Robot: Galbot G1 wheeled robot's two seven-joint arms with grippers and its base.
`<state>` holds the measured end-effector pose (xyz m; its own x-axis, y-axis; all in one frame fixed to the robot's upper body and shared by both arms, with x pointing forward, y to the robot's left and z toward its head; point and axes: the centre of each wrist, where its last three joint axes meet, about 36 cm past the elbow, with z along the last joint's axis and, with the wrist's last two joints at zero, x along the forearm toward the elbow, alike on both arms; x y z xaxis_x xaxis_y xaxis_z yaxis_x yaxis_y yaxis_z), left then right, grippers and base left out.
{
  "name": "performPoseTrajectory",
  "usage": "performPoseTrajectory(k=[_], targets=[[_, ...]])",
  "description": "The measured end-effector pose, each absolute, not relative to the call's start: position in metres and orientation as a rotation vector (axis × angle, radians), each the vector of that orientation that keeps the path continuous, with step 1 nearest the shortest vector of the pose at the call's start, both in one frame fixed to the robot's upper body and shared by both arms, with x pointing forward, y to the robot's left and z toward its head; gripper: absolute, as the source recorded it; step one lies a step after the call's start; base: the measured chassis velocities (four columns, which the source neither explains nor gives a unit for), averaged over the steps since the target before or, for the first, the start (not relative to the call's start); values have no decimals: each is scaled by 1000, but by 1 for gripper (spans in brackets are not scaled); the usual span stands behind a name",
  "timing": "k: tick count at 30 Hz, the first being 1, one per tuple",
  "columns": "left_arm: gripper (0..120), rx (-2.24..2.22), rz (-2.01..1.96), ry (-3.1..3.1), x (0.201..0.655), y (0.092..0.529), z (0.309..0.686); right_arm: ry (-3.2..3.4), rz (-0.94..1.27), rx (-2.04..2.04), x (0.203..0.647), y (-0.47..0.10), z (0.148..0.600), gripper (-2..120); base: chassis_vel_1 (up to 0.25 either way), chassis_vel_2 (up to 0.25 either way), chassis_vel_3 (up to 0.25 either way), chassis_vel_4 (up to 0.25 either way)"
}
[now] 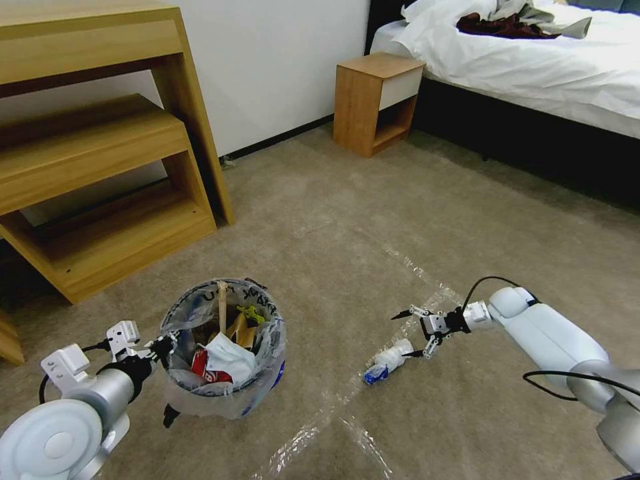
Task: Pick up the trash bin and place the garbage on the floor into it.
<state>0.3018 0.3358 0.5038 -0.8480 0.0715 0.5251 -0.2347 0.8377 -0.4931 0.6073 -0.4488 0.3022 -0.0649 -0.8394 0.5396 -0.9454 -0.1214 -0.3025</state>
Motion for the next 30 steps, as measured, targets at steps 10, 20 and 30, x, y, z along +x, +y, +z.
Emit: performPoseTrajectory(k=[10,20,30], targets=[[0,116,740,-2461,306,337,499,-2025,843,1950,575,-452,261,100,0,0,0,0],[0,100,726,-2456,309,336,498,-2214,673,1700,529,-472,223,100,0,0,0,0],[0,77,718,-2454,310,333,497,-2339,592,1554,518,-486,219,100,0,0,0,0]])
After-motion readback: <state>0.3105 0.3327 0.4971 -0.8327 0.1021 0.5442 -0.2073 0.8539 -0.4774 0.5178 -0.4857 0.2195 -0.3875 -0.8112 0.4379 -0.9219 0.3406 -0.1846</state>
